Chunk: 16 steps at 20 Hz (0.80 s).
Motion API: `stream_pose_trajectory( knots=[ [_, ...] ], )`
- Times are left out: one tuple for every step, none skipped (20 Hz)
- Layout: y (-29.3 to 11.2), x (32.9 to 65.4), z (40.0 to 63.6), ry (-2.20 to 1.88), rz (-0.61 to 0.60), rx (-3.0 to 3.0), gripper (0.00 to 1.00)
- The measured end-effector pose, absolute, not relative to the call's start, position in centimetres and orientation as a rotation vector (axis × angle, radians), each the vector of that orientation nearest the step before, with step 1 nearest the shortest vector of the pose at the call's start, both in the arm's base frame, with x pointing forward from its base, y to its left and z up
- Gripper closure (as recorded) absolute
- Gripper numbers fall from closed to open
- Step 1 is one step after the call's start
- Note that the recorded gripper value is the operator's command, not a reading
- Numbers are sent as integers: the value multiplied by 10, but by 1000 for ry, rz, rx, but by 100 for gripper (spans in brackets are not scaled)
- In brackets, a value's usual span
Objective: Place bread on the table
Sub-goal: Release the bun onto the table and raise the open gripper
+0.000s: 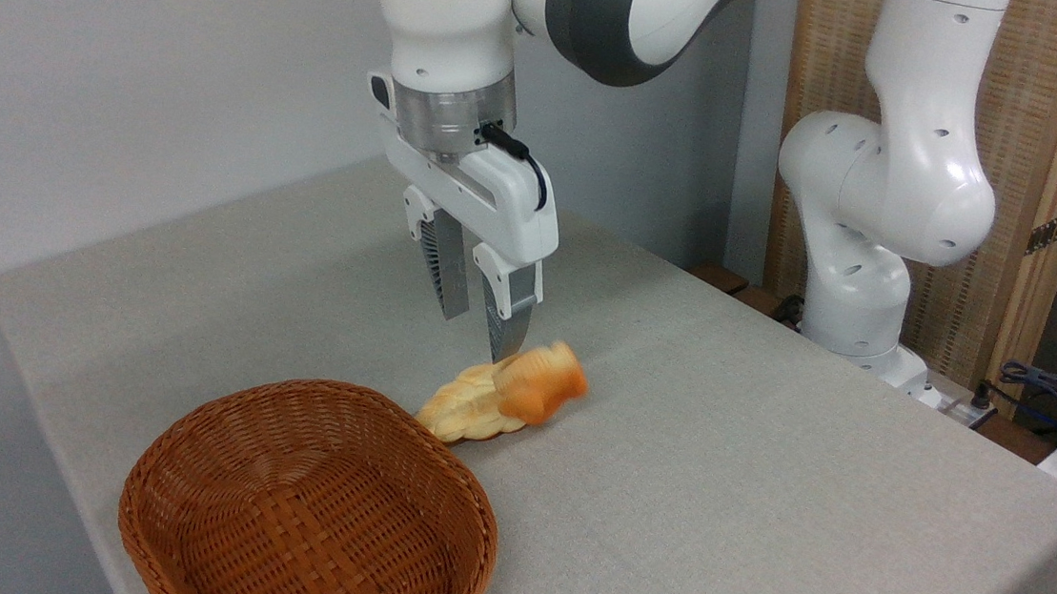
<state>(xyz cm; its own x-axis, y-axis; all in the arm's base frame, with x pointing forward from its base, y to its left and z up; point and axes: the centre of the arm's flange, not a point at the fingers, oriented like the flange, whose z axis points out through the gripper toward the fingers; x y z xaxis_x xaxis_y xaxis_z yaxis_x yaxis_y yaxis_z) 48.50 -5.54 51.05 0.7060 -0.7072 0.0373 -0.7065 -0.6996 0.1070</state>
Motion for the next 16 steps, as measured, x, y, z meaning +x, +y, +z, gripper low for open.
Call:
stream_pose_trajectory(
  knots=[
    [-55,485,513,-1164,-3,2797,0],
    [-56,486,516,-1165,7,2798,0],
    [-56,487,521,-1167,22,2801,0],
    [-56,489,528,-1170,42,2803,0],
    [-58,491,537,-1177,71,2806,0],
    [-60,493,549,-1185,107,2809,0],
    [-63,495,562,-1198,145,2811,0],
    [-68,496,574,-1216,181,2810,0],
    [-75,497,587,-1232,217,2810,0],
    [-79,497,598,-1240,244,2810,0],
    [-80,497,605,-1243,261,2810,0],
    [-78,498,613,-1241,280,2813,0],
    [-75,499,619,-1235,296,2817,0],
    [-72,499,624,-1227,303,2820,0],
    [-67,499,626,-1216,292,2823,0],
    [-62,498,625,-1205,268,2823,0]
  ],
)
